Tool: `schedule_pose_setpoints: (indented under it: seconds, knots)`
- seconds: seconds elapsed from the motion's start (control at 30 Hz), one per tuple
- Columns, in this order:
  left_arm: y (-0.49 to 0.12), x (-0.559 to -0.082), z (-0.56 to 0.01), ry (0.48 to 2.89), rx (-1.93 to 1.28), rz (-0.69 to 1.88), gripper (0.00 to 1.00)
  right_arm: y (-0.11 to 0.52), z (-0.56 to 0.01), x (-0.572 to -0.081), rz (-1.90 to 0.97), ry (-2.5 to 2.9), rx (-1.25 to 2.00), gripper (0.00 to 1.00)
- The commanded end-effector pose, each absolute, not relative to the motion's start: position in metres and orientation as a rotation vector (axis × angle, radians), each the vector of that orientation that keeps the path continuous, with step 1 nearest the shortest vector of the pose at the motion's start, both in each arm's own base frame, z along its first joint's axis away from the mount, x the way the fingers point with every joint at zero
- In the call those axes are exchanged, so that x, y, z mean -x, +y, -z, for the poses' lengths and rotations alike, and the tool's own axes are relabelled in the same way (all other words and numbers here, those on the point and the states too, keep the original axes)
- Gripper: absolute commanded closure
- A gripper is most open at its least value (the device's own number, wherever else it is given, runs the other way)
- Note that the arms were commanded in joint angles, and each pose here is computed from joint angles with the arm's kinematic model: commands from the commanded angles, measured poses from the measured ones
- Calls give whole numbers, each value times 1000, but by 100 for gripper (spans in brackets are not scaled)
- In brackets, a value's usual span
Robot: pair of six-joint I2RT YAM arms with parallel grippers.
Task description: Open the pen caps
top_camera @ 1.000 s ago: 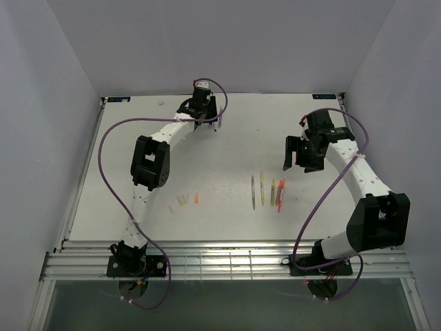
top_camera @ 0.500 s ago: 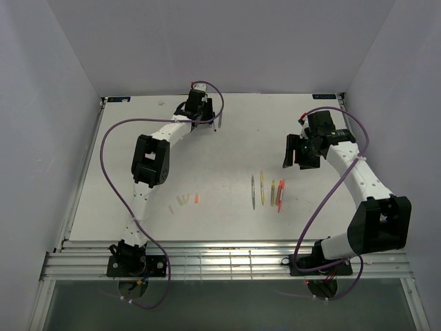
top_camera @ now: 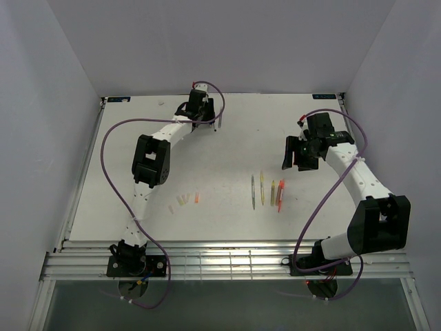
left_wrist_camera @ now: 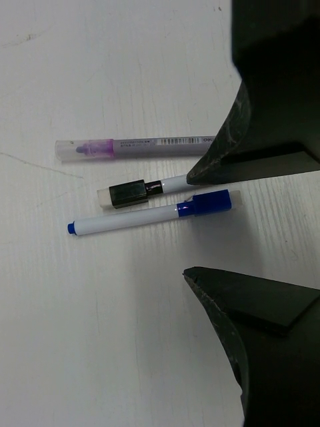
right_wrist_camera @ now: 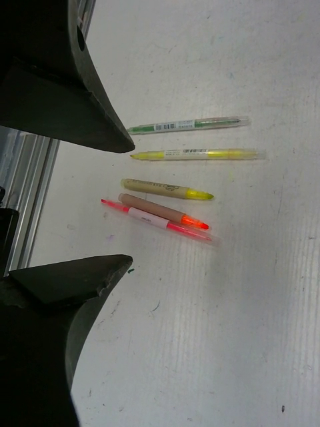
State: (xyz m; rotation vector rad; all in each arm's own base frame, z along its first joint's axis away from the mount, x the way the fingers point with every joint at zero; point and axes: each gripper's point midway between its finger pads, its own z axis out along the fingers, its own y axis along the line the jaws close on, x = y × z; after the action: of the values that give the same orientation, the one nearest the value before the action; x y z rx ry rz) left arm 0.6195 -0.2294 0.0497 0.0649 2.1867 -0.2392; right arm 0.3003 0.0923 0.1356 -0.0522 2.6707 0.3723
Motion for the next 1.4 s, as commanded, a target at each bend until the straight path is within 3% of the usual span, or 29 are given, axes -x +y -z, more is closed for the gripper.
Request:
schedule_pose_setpoints:
  seconds: [0.0,0.43,0.7,1.0,1.17,1.33,1.37]
  knots:
    - [-233,-620,-68,2155,-71,265,37,94,-145,-304,-392,2619,57,32]
    - [-239,-602,-48,2210,-111,266,42,93,-146,-298,-403,2604,31,34]
    - [-231,-595,-29,2262,-93,208,51,92,-145,-291,-407,2602,16,35]
    - [-228,-597,-30,2264,-84,191,73,92,-145,-285,-421,2606,-2,35]
    - [-227,-604,-46,2242,-60,179,98,93,-149,-283,-430,2605,-5,35]
    - [-215,-608,-90,2191,12,133,100,98,-152,-276,-476,2636,-16,35]
    - [-209,-607,-123,2141,37,115,100,103,-154,-273,-514,2642,-9,35]
